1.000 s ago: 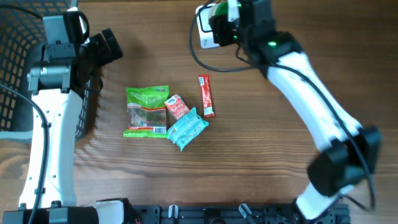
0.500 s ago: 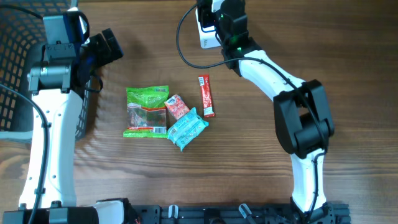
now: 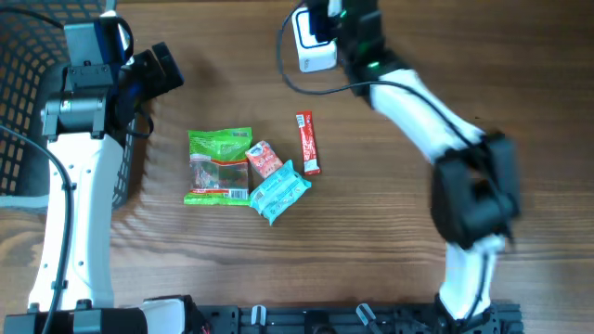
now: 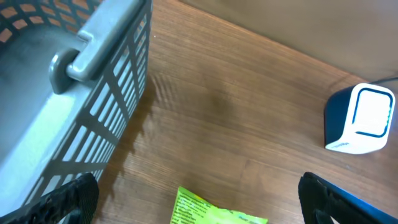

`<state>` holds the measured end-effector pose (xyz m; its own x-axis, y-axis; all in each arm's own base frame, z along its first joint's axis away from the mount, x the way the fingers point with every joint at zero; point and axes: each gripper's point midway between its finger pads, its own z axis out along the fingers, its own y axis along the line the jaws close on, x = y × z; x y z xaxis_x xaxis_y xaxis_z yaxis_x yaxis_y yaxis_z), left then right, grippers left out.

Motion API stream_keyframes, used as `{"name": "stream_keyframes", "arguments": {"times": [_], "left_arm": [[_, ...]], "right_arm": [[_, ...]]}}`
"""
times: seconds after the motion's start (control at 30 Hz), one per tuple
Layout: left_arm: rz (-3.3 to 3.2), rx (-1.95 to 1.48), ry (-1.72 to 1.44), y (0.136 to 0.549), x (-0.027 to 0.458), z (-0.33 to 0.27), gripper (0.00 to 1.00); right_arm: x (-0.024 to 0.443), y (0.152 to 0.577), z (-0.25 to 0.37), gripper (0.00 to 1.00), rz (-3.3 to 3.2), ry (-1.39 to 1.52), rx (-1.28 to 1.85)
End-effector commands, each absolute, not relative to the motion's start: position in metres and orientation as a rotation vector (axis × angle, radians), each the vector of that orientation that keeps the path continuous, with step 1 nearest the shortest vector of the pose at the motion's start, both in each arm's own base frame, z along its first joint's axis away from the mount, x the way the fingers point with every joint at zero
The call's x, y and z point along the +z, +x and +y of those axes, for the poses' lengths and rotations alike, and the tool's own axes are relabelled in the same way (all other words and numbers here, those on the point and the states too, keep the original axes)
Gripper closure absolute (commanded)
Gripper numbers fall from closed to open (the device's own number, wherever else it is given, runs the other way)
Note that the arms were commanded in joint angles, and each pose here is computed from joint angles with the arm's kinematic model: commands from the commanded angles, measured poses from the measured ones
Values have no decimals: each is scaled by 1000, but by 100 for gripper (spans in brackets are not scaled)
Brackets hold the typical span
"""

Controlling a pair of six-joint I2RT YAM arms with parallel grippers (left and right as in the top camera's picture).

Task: Scan the item barcode
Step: 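Hold the jar under the white scanner with the right gripper, then place the jar on the right side of the table and release, then grasp the red stick snack with the right gripper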

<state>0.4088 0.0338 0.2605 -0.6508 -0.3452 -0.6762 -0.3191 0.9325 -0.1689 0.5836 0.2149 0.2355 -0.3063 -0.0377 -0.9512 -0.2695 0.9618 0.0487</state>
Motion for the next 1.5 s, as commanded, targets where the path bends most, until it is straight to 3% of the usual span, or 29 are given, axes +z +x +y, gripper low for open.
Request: {"name": "stream_keyframes", "arguments": {"times": [0.0, 0.07, 0.2, 0.33, 0.47, 0.57, 0.6, 0.63, 0.73, 0.8, 0.9, 1.0, 1.27, 1.3, 1.33, 1.43, 1.47], "left_arm": [[2310, -38, -460, 408, 267, 36, 0], [2310, -37, -461, 408, 267, 36, 0], [2309, -38, -461, 408, 267, 36, 0], [2310, -38, -460, 408, 267, 36, 0], [2310, -38, -460, 408, 267, 36, 0], [2309, -38, -461, 408, 267, 36, 0], [2309, -38, -461, 408, 267, 36, 0], [2310, -38, -461, 408, 267, 36, 0], [2310, -38, -460, 408, 267, 36, 0], [2309, -38, -461, 408, 267, 36, 0], [2309, -38, -461, 408, 267, 36, 0], [2309, -38, -461, 408, 267, 36, 0], [2310, -38, -460, 408, 267, 36, 0], [2309, -38, -461, 408, 267, 36, 0], [2310, -37, -461, 408, 267, 36, 0], [2310, -38, -461, 408, 267, 36, 0], [2310, -38, -461, 408, 267, 36, 0]], "right_arm": [[343, 513, 141, 74, 1921, -178, 141], [311, 475, 92, 74, 2155, -124, 61], [187, 379, -7, 74, 2758, 184, -53], [102, 347, -43, 74, 2875, 344, -88], [49, 336, -57, 73, 2845, 404, -95], [43, 334, -57, 72, 2840, 409, -93], [43, 334, -57, 53, 2836, 431, -91], [43, 334, -57, 42, 2834, 436, -88], [61, 339, -53, 30, 2837, 429, -57], [102, 356, -48, 23, 2804, 412, 9], [168, 380, -8, 22, 2722, 327, 340], [187, 383, 42, 32, 2673, 207, 667], [143, 354, 160, 28, 2753, -185, 590], [136, 352, 176, 24, 2729, -233, 606], [126, 349, 195, 0, 2695, -274, 634], [99, 345, 233, 0, 2592, -346, 706], [84, 342, 243, 8, 2578, -348, 725]]}}
